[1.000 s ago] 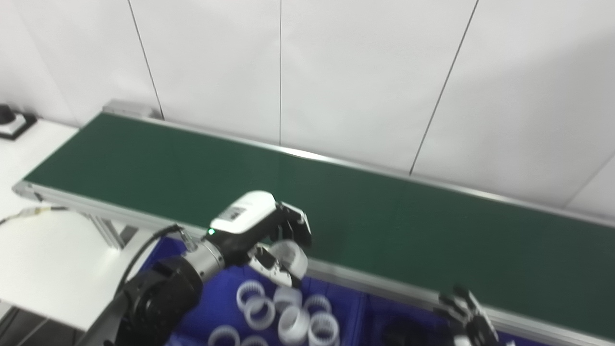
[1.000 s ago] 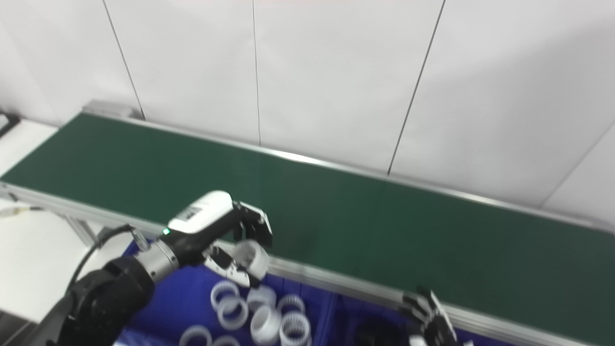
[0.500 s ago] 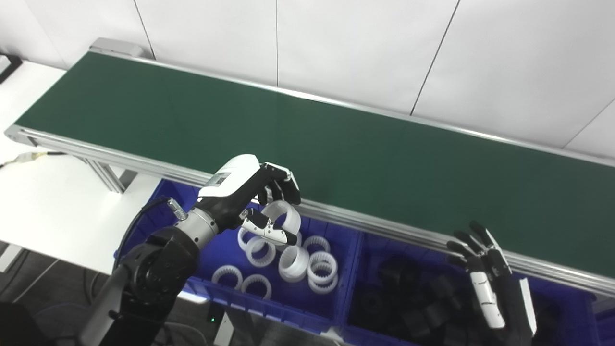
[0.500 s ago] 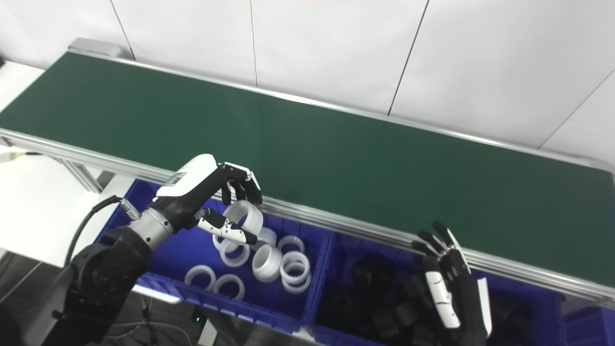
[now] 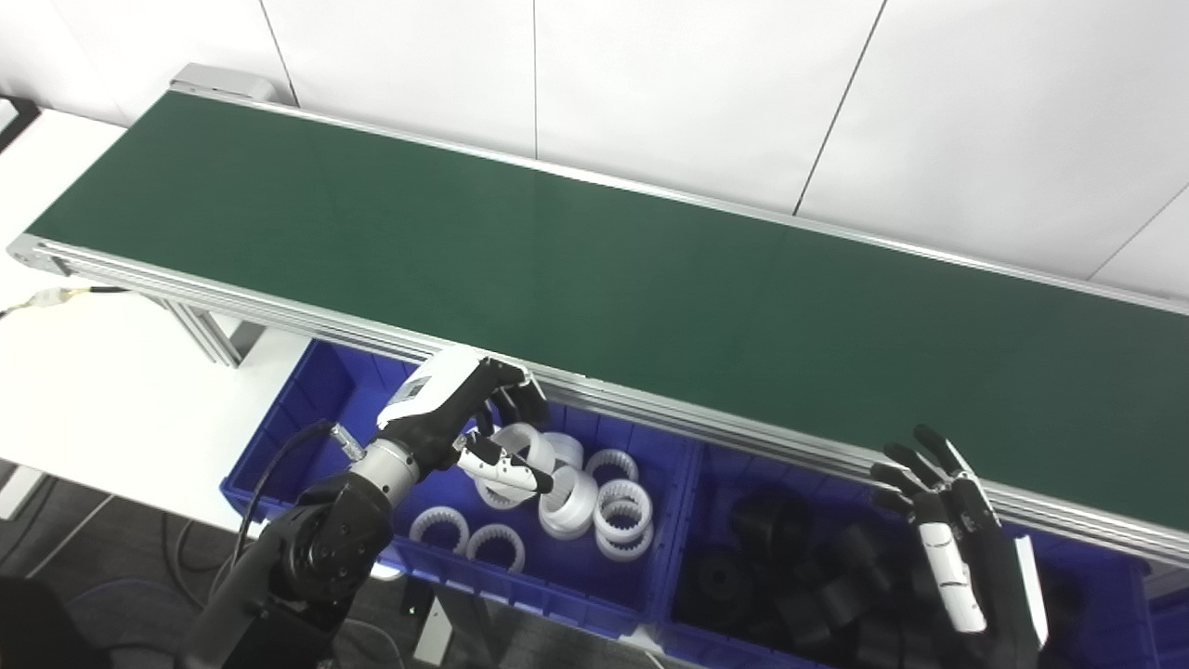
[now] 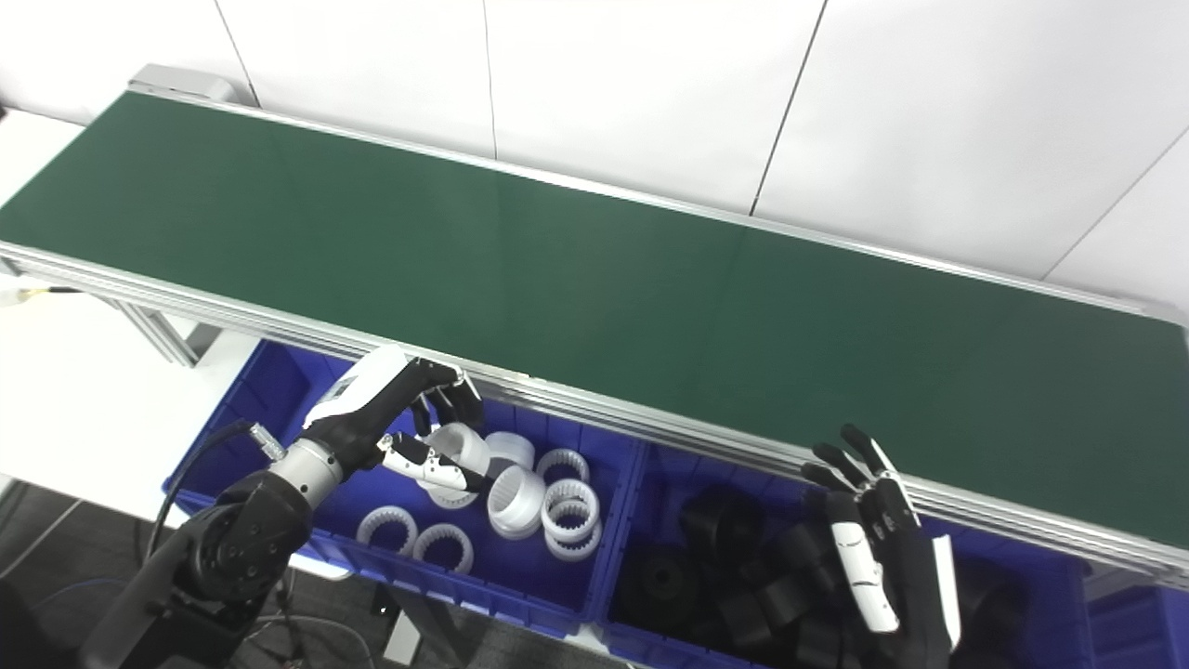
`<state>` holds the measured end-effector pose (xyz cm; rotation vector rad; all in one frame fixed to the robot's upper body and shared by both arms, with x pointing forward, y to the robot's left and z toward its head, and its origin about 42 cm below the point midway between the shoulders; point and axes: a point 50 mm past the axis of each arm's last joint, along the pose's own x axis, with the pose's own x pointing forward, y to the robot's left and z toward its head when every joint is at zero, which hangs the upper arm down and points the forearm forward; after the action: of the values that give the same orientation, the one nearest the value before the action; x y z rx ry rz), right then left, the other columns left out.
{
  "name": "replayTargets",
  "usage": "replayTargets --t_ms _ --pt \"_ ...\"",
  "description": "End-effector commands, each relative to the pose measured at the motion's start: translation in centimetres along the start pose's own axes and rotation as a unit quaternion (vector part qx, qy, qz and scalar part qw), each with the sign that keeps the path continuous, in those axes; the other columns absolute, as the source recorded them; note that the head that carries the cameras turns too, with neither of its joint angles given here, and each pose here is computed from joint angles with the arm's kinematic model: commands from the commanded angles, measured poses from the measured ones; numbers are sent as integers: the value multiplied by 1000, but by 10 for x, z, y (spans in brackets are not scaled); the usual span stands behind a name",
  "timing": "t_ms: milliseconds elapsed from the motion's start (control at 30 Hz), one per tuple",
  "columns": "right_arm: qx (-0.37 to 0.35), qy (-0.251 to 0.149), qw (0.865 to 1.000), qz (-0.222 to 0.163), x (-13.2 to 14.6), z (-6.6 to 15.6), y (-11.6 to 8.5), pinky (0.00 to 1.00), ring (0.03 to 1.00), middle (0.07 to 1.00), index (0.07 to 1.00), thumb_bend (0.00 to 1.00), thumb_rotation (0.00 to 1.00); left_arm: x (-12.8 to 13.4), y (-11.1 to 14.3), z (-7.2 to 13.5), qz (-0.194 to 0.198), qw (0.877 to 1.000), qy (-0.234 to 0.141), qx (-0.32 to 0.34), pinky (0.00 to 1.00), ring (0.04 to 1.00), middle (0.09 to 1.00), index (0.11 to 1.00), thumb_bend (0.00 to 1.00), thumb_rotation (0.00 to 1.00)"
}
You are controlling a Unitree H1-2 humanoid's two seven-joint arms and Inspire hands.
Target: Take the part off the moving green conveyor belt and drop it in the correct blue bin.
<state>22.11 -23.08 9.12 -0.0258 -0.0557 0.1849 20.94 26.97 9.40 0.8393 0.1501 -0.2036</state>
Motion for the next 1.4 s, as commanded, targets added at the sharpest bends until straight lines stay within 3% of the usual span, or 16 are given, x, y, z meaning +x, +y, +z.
replayTargets --t_ms 0,467,600,667,767,967,1133,1267,1367 --pt "-1 -20 1000 5 4 12 -2 675 747 793 878 569 690 4 5 4 30 999 -27 17 360 449 517 498 477 0" --pt "1 -17 1000 6 4 10 0 686 751 798 880 567 688 7 -1 -6 30 999 -6 14 346 444 529 504 475 0" --pt "-4 -19 1000 6 5 9 1 673 745 795 881 556 687 4 4 -3 22 999 -6 23 428 431 509 517 501 0" --pt "-3 -18 1000 6 6 9 2 677 748 795 881 567 689 2 7 -2 7 1000 -6 17 524 605 672 672 640 178" --pt "1 -18 1000 6 6 8 3 668 749 798 881 564 680 1 12 0 -21 1000 7 11 661 775 841 847 794 630" --pt "-1 -19 1000 8 7 7 4 659 750 801 884 555 679 1 16 2 -38 999 -3 -21 697 838 910 920 905 721" --pt "5 -18 1000 9 7 5 6 669 753 803 886 563 674 -1 17 5 -26 999 -14 -30 708 847 904 909 915 887" --pt "-3 -19 1000 10 6 3 7 664 749 801 885 560 688 -1 18 4 -1 998 -43 -50 710 832 880 888 906 953" --pt "-10 -20 1000 12 7 0 8 659 751 802 887 555 702 -1 20 11 35 994 -79 -74 673 799 868 882 893 947"
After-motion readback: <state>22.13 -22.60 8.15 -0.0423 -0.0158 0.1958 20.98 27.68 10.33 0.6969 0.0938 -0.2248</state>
